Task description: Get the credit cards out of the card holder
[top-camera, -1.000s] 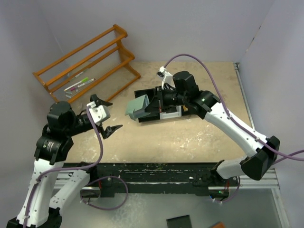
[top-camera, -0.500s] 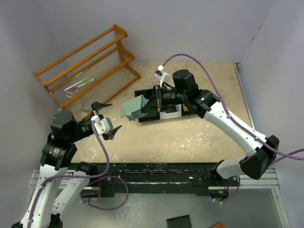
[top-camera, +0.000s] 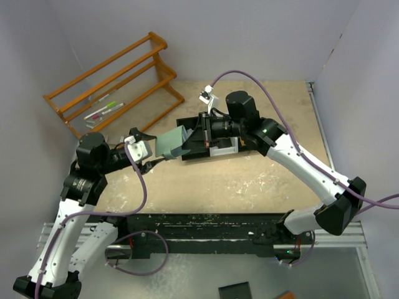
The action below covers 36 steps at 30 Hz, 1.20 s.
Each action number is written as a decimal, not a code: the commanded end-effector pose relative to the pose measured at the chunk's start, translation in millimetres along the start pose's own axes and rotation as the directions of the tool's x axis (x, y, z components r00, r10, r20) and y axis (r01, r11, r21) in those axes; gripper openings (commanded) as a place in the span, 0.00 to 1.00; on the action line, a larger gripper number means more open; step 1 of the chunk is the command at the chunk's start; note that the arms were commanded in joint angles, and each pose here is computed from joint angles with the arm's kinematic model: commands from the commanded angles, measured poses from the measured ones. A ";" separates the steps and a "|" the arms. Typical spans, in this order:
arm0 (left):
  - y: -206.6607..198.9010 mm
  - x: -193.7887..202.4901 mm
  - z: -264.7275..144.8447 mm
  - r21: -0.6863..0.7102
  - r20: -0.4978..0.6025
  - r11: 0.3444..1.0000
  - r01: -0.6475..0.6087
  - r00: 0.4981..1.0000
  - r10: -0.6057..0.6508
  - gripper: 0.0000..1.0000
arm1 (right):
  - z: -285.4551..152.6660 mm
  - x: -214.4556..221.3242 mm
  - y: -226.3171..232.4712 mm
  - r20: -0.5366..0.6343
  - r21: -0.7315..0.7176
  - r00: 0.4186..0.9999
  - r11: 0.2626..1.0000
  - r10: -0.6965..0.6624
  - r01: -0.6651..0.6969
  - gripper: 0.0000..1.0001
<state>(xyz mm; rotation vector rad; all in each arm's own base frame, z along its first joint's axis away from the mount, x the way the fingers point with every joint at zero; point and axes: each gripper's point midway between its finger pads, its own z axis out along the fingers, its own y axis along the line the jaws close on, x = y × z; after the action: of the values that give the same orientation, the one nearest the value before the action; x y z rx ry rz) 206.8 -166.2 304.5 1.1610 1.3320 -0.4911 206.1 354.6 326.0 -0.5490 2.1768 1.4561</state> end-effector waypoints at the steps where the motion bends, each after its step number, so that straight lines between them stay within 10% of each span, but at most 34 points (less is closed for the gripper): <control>1: 12.5 -31.3 -7.4 -0.065 0.067 0.998 -0.013 0.998 0.017 0.71 | -8.9 -6.6 24.0 0.034 -0.067 0.998 0.996 -0.050 0.053 0.00; 17: 38.1 -39.1 -5.3 -0.169 0.072 0.978 0.123 0.991 -0.112 0.40 | -0.1 7.7 24.0 -0.018 -0.046 0.997 0.996 -0.082 0.081 0.00; 22: 35.5 -34.5 -1.2 -0.147 0.059 0.973 0.180 0.983 -0.173 0.05 | -4.9 15.5 31.2 -0.054 -0.081 0.996 0.994 -0.078 0.073 0.00; 24: 40.1 -34.8 -0.2 -0.170 0.061 0.952 0.254 0.967 -0.247 0.00 | -7.5 12.6 39.4 -0.034 -0.117 0.996 0.990 -0.085 0.081 0.19; 29: 45.9 -31.8 12.8 -0.167 0.029 0.824 0.542 0.838 -0.545 0.00 | -21.2 5.6 53.7 0.059 -0.158 0.988 0.976 -0.143 0.151 0.44; 36: 51.1 -51.0 19.8 -0.075 0.073 0.614 0.785 0.619 -0.782 0.00 | -64.8 -16.4 66.6 0.334 -0.075 0.904 0.948 -0.268 0.309 0.54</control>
<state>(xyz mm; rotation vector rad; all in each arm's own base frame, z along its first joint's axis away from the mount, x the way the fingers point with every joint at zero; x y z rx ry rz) 257.6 -167.9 331.0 0.5577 1.7908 -0.8385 165.2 336.1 358.6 -0.6539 1.9544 1.4929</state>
